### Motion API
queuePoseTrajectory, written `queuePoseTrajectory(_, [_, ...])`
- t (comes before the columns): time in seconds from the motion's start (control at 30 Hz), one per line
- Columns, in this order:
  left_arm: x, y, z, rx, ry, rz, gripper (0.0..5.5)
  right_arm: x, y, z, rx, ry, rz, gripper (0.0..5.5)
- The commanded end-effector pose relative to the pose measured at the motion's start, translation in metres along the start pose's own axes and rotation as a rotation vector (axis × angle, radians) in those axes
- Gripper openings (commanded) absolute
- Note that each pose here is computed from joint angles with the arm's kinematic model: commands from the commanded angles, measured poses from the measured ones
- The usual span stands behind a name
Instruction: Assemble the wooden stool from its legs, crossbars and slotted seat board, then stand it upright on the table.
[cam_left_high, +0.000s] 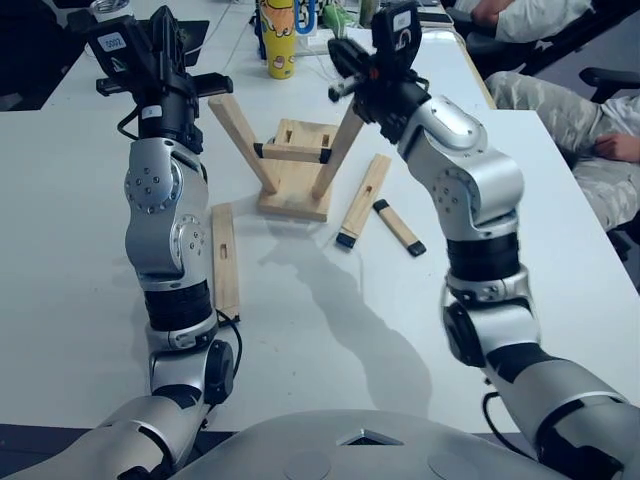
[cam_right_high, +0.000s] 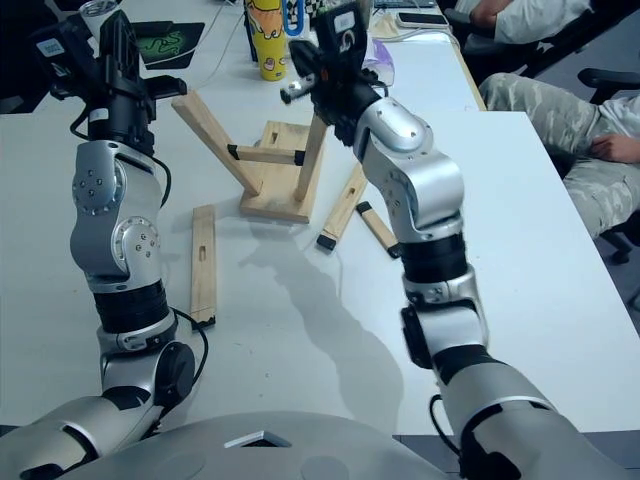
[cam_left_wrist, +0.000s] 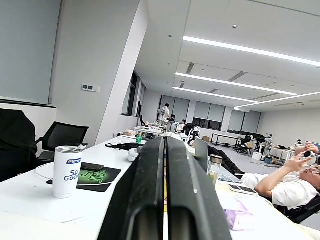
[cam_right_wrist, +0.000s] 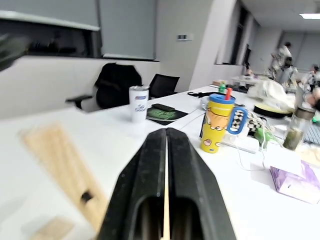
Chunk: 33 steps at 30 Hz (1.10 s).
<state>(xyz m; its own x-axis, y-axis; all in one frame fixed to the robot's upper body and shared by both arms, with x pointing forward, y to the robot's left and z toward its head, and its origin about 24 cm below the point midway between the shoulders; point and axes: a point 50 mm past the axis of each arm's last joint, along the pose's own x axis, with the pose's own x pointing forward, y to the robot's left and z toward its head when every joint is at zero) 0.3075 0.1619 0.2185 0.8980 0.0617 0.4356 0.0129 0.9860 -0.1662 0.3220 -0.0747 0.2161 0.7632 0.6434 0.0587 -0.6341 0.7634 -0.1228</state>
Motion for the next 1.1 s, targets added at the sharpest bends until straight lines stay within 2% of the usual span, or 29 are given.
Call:
queuePoseTrajectory(0.03, [-0.001, 0.006, 0.000, 0.012, 0.001, 0.016, 0.04, -0.009, 0.004, -0.072, 0.101, 0.367, 0.015, 0.01])
queuePoseTrajectory(0.27, [-0.003, 0.004, -0.002, 0.008, 0.004, 0.014, 0.04, 0.006, -0.015, -0.025, 0.106, 0.077, -0.109, 0.01])
queuePoseTrajectory(0.43, [-0.001, 0.007, -0.002, 0.007, 0.003, 0.019, 0.04, 0.005, -0.025, 0.025, 0.140, -0.208, -0.146, 0.01])
queuePoseTrajectory(0.57, [0.007, 0.011, -0.001, 0.006, -0.004, 0.012, 0.04, 0.000, -0.035, 0.053, 0.166, -0.356, -0.189, 0.01])
queuePoseTrajectory(0.67, [0.018, 0.013, 0.000, 0.006, -0.012, -0.013, 0.04, -0.001, -0.047, 0.054, 0.169, -0.370, -0.259, 0.01])
queuePoseTrajectory(0.77, [0.041, 0.009, 0.001, -0.030, -0.004, -0.093, 0.04, 0.000, -0.055, 0.038, 0.179, -0.312, -0.329, 0.01])
queuePoseTrajectory(0.83, [0.059, 0.004, 0.005, -0.071, 0.004, -0.149, 0.04, 0.001, -0.053, 0.030, 0.182, -0.287, -0.338, 0.01])
queuePoseTrajectory(1.0, [0.104, -0.008, 0.038, -0.143, -0.068, -0.244, 0.04, 0.000, -0.048, 0.023, 0.196, -0.278, -0.343, 0.01])
queuePoseTrajectory(1.1, [0.120, -0.009, 0.036, -0.175, -0.030, -0.260, 0.04, -0.002, -0.047, 0.020, 0.203, -0.275, -0.350, 0.01])
